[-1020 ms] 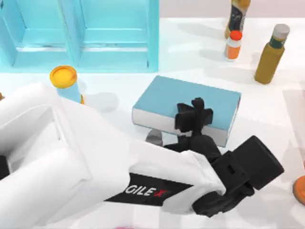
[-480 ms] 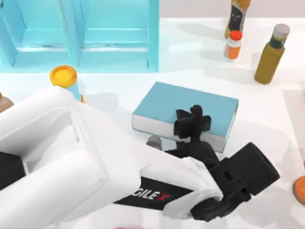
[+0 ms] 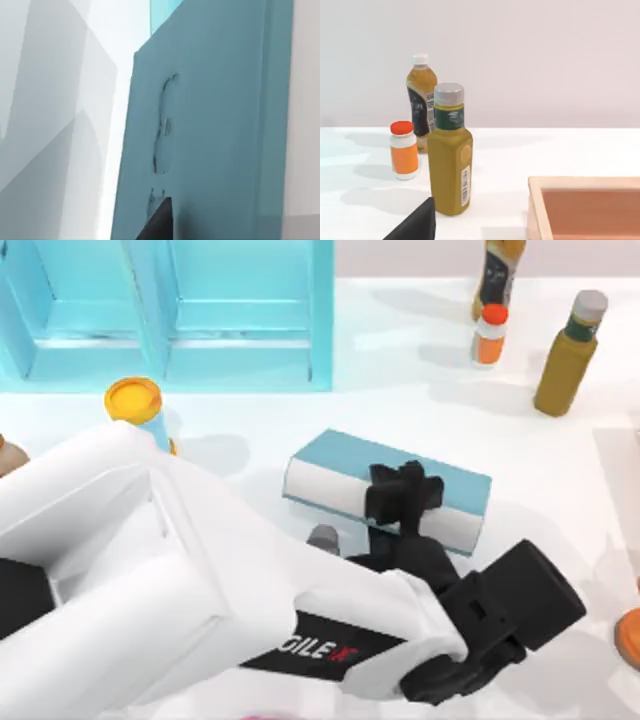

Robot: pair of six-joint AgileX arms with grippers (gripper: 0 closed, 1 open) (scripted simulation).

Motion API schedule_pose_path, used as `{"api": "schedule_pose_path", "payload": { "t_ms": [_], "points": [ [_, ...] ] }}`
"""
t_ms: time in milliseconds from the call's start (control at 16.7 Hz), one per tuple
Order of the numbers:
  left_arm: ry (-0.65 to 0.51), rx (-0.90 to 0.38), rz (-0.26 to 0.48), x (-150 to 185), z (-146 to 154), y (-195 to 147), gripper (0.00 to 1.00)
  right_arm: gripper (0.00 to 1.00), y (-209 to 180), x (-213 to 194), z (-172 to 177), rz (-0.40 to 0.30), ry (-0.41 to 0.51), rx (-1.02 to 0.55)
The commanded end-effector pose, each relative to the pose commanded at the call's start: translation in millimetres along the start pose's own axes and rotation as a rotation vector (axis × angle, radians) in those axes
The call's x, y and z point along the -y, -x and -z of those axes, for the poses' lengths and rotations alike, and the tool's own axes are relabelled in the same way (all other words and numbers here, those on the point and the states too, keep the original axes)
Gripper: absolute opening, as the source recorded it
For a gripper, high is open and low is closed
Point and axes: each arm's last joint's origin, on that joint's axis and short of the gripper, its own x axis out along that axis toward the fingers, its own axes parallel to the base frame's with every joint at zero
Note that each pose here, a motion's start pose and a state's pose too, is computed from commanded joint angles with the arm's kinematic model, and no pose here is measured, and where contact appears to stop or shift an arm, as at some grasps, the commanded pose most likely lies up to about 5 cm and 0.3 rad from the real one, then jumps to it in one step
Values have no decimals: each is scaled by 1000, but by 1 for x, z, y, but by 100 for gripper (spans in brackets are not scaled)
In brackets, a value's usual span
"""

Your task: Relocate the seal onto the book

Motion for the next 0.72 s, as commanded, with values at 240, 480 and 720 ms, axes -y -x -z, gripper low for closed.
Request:
{"api": "schedule_pose_path", "payload": {
  "t_ms": [240,480,720],
  "points": [
    [0,0,0,0,0,0,100,100,0,0,0,0,0,0],
    [0,0,0,0,0,0,100,100,0,0,0,0,0,0],
    [-4,0,-1,-1,0,0,100,100,0,0,0,0,0,0]
  ]
}}
